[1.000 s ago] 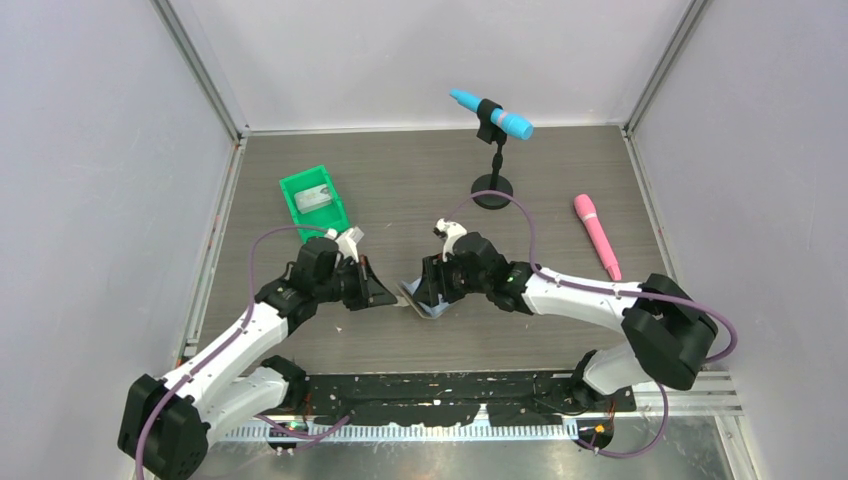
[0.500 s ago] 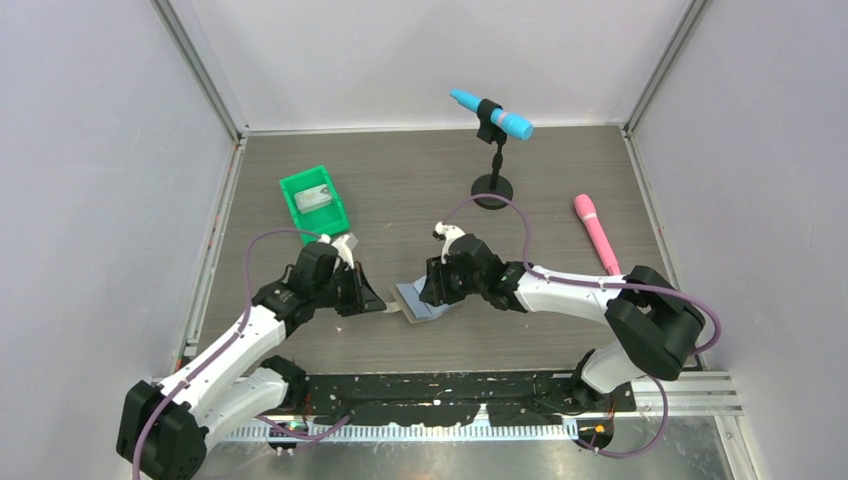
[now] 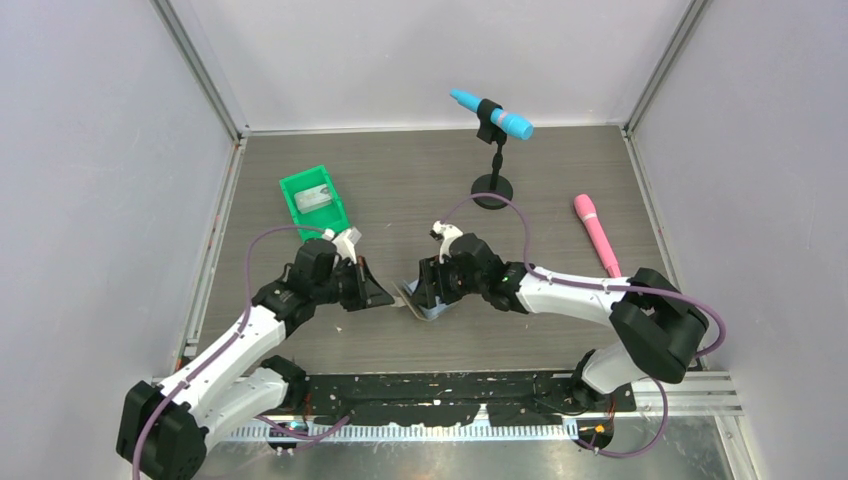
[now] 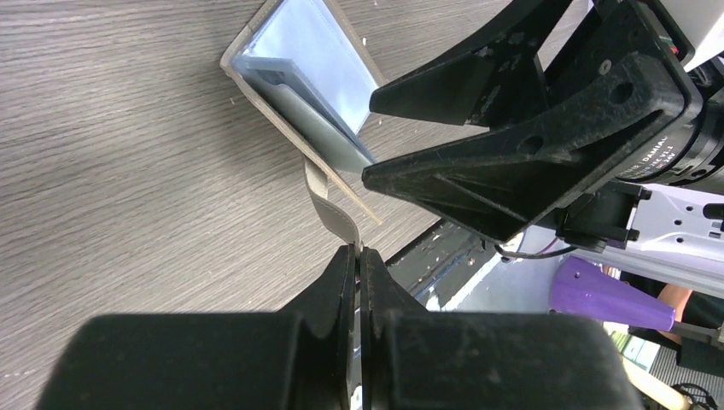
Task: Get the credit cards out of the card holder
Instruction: Remove the credit card from the card holder.
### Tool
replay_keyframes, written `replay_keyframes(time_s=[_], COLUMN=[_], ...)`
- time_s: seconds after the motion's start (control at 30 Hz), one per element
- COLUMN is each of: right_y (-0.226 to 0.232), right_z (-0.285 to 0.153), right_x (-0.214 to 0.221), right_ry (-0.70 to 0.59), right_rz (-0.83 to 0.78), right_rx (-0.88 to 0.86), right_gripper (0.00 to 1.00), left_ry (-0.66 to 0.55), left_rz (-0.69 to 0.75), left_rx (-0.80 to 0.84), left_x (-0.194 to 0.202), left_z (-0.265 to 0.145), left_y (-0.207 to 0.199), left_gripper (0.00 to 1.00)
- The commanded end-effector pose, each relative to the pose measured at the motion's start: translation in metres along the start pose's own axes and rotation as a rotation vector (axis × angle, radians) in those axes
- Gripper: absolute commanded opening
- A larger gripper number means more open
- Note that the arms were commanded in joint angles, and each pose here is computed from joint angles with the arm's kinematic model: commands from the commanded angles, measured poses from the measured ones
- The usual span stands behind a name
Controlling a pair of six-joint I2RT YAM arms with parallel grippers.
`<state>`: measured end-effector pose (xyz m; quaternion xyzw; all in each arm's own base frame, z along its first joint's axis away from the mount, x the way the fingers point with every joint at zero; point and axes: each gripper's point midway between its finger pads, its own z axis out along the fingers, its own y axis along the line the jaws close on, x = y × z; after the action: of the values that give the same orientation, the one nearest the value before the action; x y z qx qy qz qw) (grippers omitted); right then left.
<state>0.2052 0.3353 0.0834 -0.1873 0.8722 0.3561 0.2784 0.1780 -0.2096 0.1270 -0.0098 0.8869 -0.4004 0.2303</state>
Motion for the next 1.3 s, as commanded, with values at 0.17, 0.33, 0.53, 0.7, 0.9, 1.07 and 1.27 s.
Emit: replay_keyframes(time_s=[0.17,0.33,0.53,0.7,0.9,1.07,1.27], right_y=[-0.002,-0.008,-0.015,-0.010,0.017,0.038,0.045], right_z=[0.008,0.012,0.008,0.001,0.003,0.007,0.010], right_x=[-0.017,-0.010,-0.009,-0.008,-0.004,-0.005,-0.006], right_ry=[-0.057,-0.040,-0.052,-0.055,-0.052,-0.049,-0.052], right_rz=[-0.006,0.010,0.025,0.033,0.062,0.056,0.057], right_rx=[0.021,0.024,0.049,0.025,-0.105,-0.179,-0.195], right_gripper=[0.40,0.30,0.23,0.27,0.36,0.36,0.42], left_ry=[-0.029,-0.001,0.009,0.048,0.071,0.072,0.069], left_rz=[0.004,-0.011,-0.031,-0.030,-0.034,-0.035,-0.030], left_rx=[-0.140,-0.235,-0.417,-0.464,-0.404,-0.381,-0.369], left_x=[-0.003,0.008,0.014,0.016,0.018,0.017,0.017], left_z=[-0.007,-0.010,-0.016,-0.013,0.001,0.005,0.007], left_y=[0.022,0.044,0.079,0.087,0.081,0.079,0.078], left_gripper=[0.00,0.00,0.00,0.00,0.00,0.00,0.00])
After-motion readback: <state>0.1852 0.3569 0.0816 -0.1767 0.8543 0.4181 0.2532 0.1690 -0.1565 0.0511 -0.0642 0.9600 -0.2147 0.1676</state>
